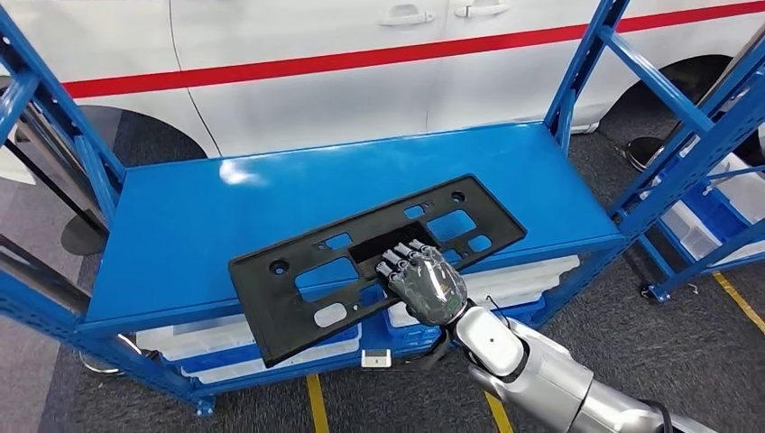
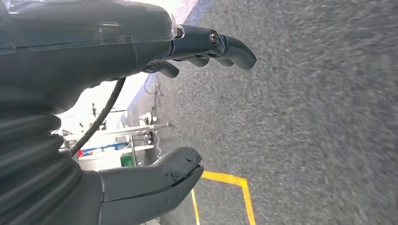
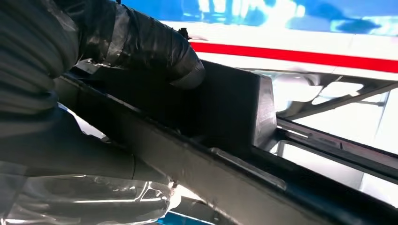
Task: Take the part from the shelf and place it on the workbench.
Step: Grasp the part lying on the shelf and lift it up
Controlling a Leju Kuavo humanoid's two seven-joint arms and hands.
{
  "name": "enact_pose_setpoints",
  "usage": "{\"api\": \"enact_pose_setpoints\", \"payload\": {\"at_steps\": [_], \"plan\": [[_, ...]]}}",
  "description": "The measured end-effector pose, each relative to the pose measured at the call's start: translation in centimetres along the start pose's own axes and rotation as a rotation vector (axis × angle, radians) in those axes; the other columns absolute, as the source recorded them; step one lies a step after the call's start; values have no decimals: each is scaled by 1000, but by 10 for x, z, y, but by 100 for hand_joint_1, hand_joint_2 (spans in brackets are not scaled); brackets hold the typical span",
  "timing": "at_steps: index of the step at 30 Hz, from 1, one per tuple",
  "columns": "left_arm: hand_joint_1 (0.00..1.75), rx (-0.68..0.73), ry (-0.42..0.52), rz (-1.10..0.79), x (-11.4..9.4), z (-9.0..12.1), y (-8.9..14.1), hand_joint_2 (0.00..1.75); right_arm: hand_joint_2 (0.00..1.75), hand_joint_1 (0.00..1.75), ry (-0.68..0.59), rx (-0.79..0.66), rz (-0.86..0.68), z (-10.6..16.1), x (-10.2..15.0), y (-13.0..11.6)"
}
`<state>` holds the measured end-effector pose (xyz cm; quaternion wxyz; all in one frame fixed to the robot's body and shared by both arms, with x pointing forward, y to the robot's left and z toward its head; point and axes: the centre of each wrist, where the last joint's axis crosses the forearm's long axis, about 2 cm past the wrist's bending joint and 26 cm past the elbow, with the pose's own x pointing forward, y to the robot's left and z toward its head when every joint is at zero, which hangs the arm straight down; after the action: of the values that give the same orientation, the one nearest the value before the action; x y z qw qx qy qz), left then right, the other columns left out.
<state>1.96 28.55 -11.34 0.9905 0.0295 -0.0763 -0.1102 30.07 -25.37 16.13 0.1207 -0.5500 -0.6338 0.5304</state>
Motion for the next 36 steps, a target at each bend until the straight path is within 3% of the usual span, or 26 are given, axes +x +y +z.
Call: {"api": "enact_pose_setpoints", "payload": {"at_steps": [22,30,36], "plan": [[0,17,27,-1,-8,0,9,175,175,175,-56,-37,-27,-17,24,-4],[0,22,32,-4,-9,0,10,175,175,175,-69,-31,-31,-13,24,-4],[0,21,43,0,-10,0,10,175,175,175,-75,-18,-23,4,3,-5]]}}
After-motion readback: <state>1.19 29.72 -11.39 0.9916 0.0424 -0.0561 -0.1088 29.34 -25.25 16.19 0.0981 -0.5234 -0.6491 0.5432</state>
